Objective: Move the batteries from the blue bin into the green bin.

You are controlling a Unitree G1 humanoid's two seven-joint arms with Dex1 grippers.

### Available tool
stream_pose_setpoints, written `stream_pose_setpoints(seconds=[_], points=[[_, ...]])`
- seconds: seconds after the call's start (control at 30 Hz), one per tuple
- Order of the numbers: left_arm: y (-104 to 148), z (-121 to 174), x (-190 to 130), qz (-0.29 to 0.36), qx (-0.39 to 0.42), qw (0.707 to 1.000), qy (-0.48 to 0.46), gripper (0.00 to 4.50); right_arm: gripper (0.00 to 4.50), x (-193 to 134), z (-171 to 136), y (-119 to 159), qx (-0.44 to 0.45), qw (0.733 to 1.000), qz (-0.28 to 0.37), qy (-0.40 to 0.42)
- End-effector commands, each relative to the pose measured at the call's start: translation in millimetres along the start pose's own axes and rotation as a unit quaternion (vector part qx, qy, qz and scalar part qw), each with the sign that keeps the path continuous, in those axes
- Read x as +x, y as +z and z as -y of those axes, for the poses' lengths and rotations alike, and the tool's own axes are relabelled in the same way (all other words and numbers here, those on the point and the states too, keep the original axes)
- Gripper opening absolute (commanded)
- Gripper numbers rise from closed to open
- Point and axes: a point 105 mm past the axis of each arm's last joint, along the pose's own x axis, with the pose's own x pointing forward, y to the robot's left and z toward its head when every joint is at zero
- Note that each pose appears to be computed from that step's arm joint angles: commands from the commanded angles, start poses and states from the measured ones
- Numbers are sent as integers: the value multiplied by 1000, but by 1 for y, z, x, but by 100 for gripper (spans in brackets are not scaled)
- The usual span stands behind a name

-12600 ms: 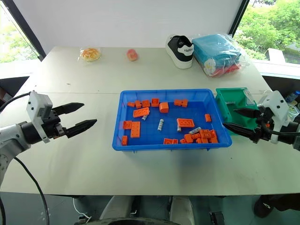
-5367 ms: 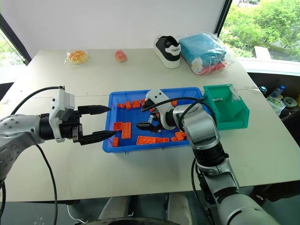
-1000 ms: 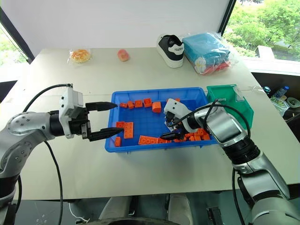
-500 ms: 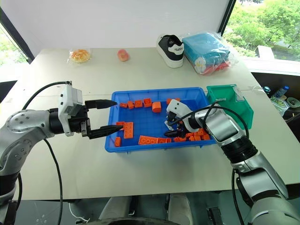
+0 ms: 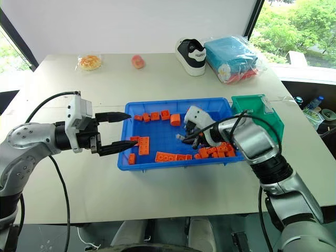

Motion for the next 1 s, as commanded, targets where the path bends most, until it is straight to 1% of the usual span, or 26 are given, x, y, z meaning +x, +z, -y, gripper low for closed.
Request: stream_pose_setpoints(seconds=[0.03, 0.13, 0.23, 0.3, 0.37, 0.43, 0.47, 0.5, 0.53, 0.63, 0.67, 0.73, 0.8, 0.87, 0.9, 1.0], points=[[6, 0, 0, 9, 19, 1000, -9, 450, 20, -55, 33, 29, 8, 994, 54, -95], [5, -1, 1, 11, 20, 1000, -14, 450, 20, -89, 63, 19, 5, 984, 35, -176], [6, -3, 5, 16, 22, 999, -22, 450, 20, -117, 91, -5, 13, 970, -2, -244], [6, -3, 8, 19, 24, 999, -27, 450, 20, -125, 101, -18, 15, 963, -24, -268], [7, -3, 9, 21, 27, 999, -31, 450, 20, -125, 105, -26, 24, 961, -32, -273], [8, -4, 11, 22, 28, 999, -34, 450, 112, -125, 110, -35, 8, 957, -51, -287], [8, -4, 11, 23, 29, 999, -35, 450, 143, -126, 112, -38, 4, 953, -59, -296], [8, -4, 11, 23, 29, 999, -36, 450, 190, -128, 116, -41, 6, 950, -60, -306], [9, -4, 11, 23, 29, 999, -36, 450, 249, -130, 120, -43, 3, 946, -63, -317], [8, -3, 10, 22, 30, 999, -38, 450, 399, -133, 124, -42, -5, 944, -62, -324], [8, -4, 10, 22, 30, 999, -37, 450, 445, -131, 122, -35, -14, 949, -53, -312], [8, -4, 9, 21, 29, 999, -36, 450, 445, -125, 114, -20, -31, 959, -27, -280], [9, -4, 9, 21, 30, 999, -35, 450, 445, -112, 95, 6, -62, 975, 17, -211], [9, -4, 9, 21, 30, 999, -36, 450, 445, -98, 75, 13, -97, 986, 12, -137], [10, -4, 10, 21, 31, 999, -37, 450, 445, -87, 67, 12, -123, 988, -7, -97], [12, -5, 11, 21, 33, 999, -38, 450, 445, -64, 57, 6, -180, 983, -40, -22]])
